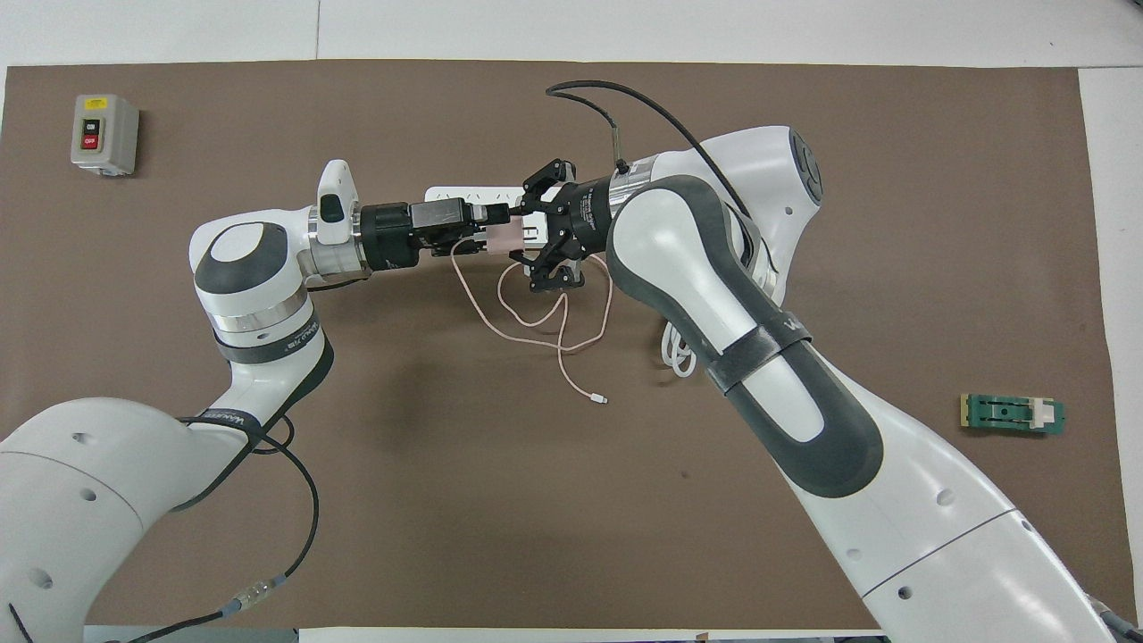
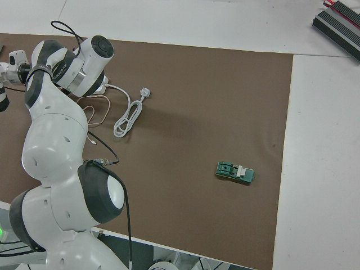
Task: Plug charger into power strip
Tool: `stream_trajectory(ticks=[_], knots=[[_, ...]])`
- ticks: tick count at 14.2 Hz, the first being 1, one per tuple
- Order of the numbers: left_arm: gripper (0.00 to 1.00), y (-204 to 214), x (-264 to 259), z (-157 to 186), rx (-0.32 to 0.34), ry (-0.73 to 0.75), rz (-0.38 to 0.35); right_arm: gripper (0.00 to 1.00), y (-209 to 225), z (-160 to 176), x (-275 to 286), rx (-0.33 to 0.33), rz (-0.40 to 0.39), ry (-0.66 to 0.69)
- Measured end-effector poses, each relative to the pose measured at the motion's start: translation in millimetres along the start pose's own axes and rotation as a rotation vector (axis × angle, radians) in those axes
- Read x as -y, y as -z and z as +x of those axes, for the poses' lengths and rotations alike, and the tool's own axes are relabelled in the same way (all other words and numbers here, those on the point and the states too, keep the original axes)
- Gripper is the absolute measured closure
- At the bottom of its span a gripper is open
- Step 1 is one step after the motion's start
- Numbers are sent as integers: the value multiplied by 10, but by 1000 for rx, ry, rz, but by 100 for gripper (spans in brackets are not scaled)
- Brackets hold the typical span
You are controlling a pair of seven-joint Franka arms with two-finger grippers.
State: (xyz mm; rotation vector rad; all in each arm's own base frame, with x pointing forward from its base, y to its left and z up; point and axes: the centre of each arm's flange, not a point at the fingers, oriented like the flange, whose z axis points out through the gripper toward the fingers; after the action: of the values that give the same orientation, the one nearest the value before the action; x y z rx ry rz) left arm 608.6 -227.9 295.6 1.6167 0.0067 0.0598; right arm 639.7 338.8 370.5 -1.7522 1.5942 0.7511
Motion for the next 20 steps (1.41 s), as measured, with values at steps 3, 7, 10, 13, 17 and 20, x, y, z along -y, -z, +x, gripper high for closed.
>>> stream_trajectory(ticks=[3, 7, 10, 13, 17, 20], knots=[[0, 107, -52, -44, -6, 1, -8, 48, 5, 4, 3, 0, 1, 0], [0, 113, -41, -59, -5, 3, -7, 48, 6, 5, 4, -1, 1, -1], [0, 111, -34, -62, -5, 4, -7, 48, 6, 5, 4, -1, 1, -1], [0, 93, -16, -75, -2, 27, -8, 48, 6, 5, 4, -1, 1, -1], [0, 86, 12, -87, 0, 46, -7, 48, 6, 5, 4, 0, 1, -1], [0, 86, 24, -96, 0, 62, -6, 48, 6, 5, 4, -1, 1, -1]])
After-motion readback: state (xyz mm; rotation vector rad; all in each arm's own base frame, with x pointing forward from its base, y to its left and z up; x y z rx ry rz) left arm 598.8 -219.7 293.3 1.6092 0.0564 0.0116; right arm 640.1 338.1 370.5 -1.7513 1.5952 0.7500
